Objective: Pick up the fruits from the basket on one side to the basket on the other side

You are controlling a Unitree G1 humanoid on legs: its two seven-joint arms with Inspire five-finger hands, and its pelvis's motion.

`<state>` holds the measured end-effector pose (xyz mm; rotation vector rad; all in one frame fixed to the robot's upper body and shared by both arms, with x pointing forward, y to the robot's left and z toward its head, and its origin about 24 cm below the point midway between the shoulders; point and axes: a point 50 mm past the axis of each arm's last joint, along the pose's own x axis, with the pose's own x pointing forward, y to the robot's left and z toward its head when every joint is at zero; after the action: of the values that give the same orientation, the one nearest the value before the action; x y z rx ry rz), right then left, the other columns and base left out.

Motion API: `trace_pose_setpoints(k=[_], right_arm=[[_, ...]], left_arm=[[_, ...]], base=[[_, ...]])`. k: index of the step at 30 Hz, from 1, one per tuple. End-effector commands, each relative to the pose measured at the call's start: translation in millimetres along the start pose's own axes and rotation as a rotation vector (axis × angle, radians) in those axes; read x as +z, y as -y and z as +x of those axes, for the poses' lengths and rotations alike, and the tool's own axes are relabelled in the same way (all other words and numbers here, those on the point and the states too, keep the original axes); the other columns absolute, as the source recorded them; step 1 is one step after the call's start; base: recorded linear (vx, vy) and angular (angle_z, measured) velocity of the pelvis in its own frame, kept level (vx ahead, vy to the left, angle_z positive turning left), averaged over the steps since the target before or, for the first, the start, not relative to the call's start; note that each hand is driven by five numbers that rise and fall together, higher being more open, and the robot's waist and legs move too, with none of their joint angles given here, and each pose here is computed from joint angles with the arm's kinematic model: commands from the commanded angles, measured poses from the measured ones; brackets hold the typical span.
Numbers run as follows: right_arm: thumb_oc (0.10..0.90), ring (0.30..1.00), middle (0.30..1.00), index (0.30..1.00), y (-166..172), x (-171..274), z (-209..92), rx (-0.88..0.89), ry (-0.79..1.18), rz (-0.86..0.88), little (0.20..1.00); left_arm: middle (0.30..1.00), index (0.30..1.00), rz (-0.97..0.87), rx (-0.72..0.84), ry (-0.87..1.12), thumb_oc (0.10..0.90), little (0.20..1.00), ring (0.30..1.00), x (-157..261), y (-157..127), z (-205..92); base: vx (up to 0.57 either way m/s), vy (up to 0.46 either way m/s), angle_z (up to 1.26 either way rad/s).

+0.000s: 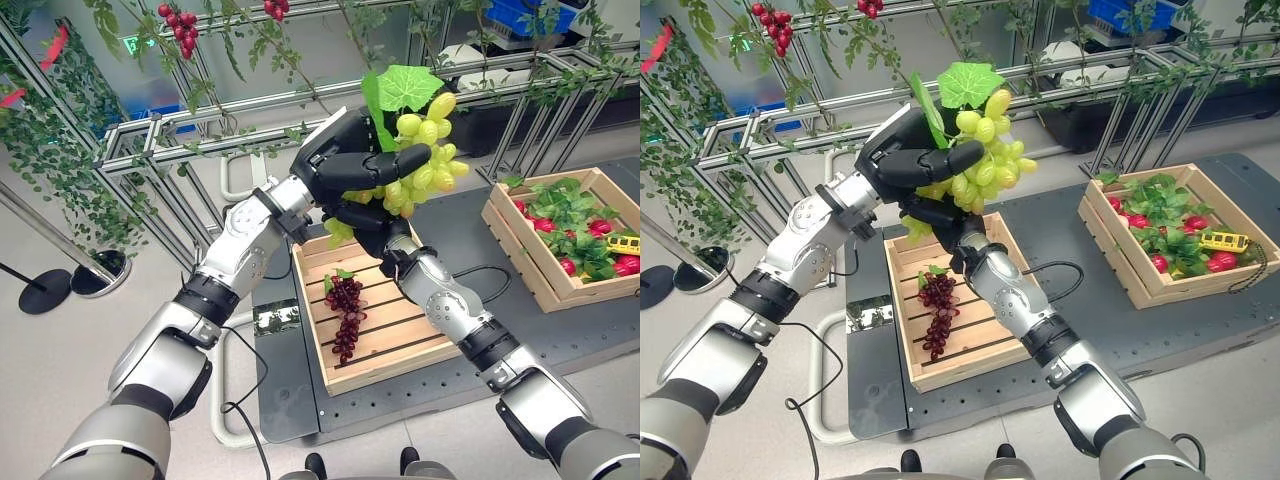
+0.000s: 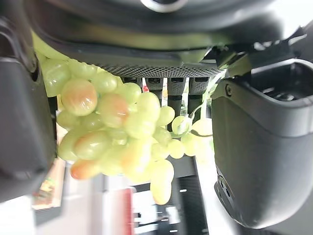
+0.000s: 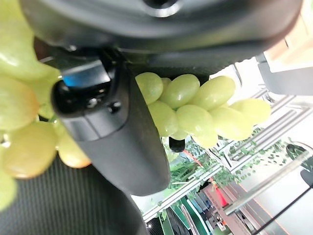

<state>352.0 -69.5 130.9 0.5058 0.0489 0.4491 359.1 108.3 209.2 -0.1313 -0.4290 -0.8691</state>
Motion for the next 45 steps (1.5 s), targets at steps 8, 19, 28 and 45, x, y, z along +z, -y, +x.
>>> trace_pose_setpoints(k=[8,19,28,45], right_arm=[[0.400,0.300,0.300,0.300,-14,53,9,0.067,0.242,-0.026,0.300],[0.400,0.300,0.300,0.300,8,59,3,0.023,0.245,-0.065,0.300],[0.400,0.300,0.300,0.300,28,70,-3,-0.031,0.271,-0.159,0.300],[0.400,0.300,0.300,0.300,32,88,-53,-0.053,0.486,-0.539,0.300]], left_arm=[[0.900,0.900,0.078,-0.051,0.290,0.800,0.900,0.900,55,4,9],[0.900,0.900,0.348,-0.087,0.247,0.800,0.900,0.900,79,-4,1],[0.900,0.900,0.332,-0.008,0.284,0.800,0.900,0.900,95,-18,-8],[0.900,0.900,0.404,0.600,0.449,0.800,0.900,0.900,61,-23,-88]], base=[[0.00,0.000,0.00],[0.00,0.000,0.00],[0.00,0.000,0.00],[0.01,-0.011,0.00]])
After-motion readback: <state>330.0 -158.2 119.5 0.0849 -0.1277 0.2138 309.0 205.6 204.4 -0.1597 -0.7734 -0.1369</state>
